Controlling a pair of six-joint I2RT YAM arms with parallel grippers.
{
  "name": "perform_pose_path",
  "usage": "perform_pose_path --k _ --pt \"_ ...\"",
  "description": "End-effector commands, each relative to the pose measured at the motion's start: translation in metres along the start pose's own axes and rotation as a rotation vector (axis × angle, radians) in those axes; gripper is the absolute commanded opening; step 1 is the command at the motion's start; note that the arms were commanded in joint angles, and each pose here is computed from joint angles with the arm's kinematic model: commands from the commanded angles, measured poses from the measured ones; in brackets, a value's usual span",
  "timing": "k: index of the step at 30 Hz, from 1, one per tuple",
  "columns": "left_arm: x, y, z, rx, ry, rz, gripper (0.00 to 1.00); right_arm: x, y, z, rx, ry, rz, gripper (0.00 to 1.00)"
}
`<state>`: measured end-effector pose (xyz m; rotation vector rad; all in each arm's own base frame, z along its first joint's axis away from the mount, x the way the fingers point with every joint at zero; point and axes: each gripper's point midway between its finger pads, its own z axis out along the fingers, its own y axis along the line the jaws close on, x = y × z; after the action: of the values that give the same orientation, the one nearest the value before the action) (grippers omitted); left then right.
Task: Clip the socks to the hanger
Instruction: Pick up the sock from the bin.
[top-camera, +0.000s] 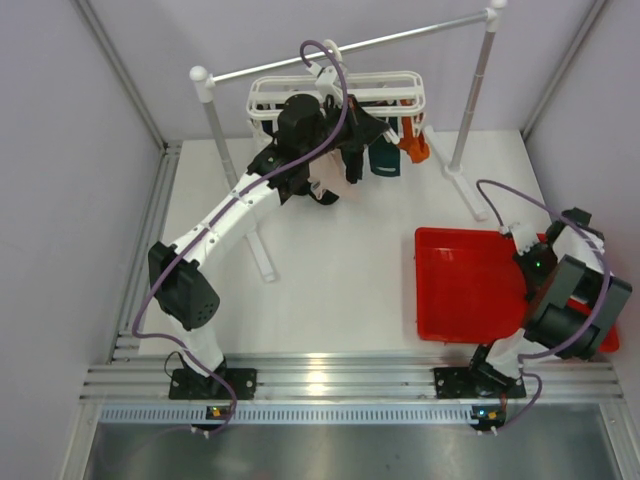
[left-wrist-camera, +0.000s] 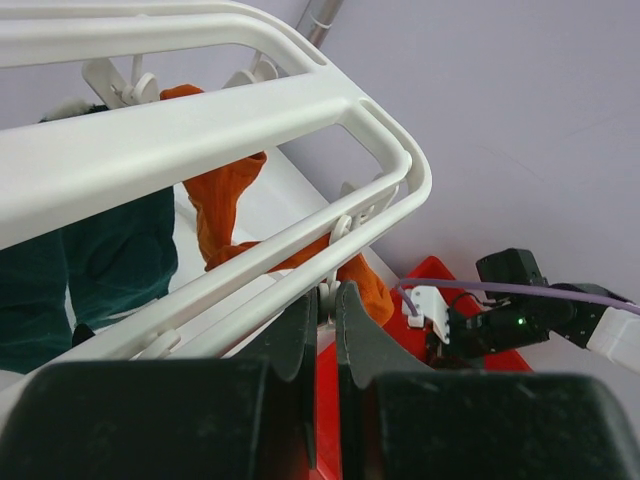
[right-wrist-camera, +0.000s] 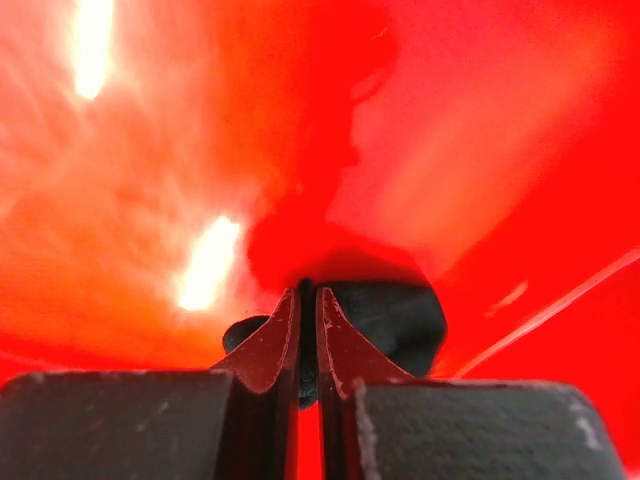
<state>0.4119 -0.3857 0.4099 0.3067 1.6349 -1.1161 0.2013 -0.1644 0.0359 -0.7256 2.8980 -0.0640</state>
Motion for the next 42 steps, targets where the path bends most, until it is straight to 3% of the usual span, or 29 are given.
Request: perform_pose_path --k 1,7,10,11,12,13,15,20,27,29,37,42 --pt "-0.013 -0.005 0.0 0.023 -0.038 0.011 0.0 -0.078 -0.013 -0.031 0.054 -0.226 -0.102 0.0" --pt "-0.013 -0.004 -0.003 0.017 -0.037 0.021 0.0 -0.116 0.049 -0.052 -0.061 -0.316 -0.384 0.01" --pt "-0.013 -0.005 -0.003 0.017 -0.037 0.022 0.0 -0.114 0.083 -0.055 -0.129 -0.335 -0.545 0.14" --pt "-0.012 -0.005 -0.004 0.017 -0.035 0.02 0.0 -0.107 0.095 -0.055 -0.169 -0.329 -0.575 0.24" --pt "-0.011 -0.004 -0.003 0.016 -0.033 0.019 0.0 -0.107 0.101 -0.055 -0.177 -0.338 -0.591 0.6" --pt "-0.012 -0.004 -0.003 0.017 -0.035 0.019 0.0 -0.107 0.106 -0.056 -0.184 -0.347 -0.592 0.7" --pt "-0.009 -0.004 -0.003 0.019 -0.029 0.015 0.0 -0.11 0.118 -0.064 -0.239 -0.385 -0.556 0.79" --pt "-0.008 -0.004 -0.002 0.023 -0.029 0.009 0.0 -0.131 0.116 -0.104 -0.297 -0.517 -0.52 0.78" --pt "-0.011 -0.003 -0.005 0.02 -0.037 0.012 0.0 -0.112 0.079 -0.081 -0.316 -0.432 -0.397 0.56" --pt "-0.009 -0.003 -0.005 0.019 -0.035 0.013 0.0 -0.105 0.075 -0.07 -0.326 -0.424 -0.376 0.55" --pt "-0.01 0.002 -0.009 0.017 -0.031 0.004 0.0 -0.086 0.112 -0.047 -0.387 -0.504 -0.598 0.57" --pt "-0.012 0.004 -0.01 0.018 -0.034 -0.003 0.0 -0.082 0.117 -0.026 -0.319 -0.488 -0.814 0.67"
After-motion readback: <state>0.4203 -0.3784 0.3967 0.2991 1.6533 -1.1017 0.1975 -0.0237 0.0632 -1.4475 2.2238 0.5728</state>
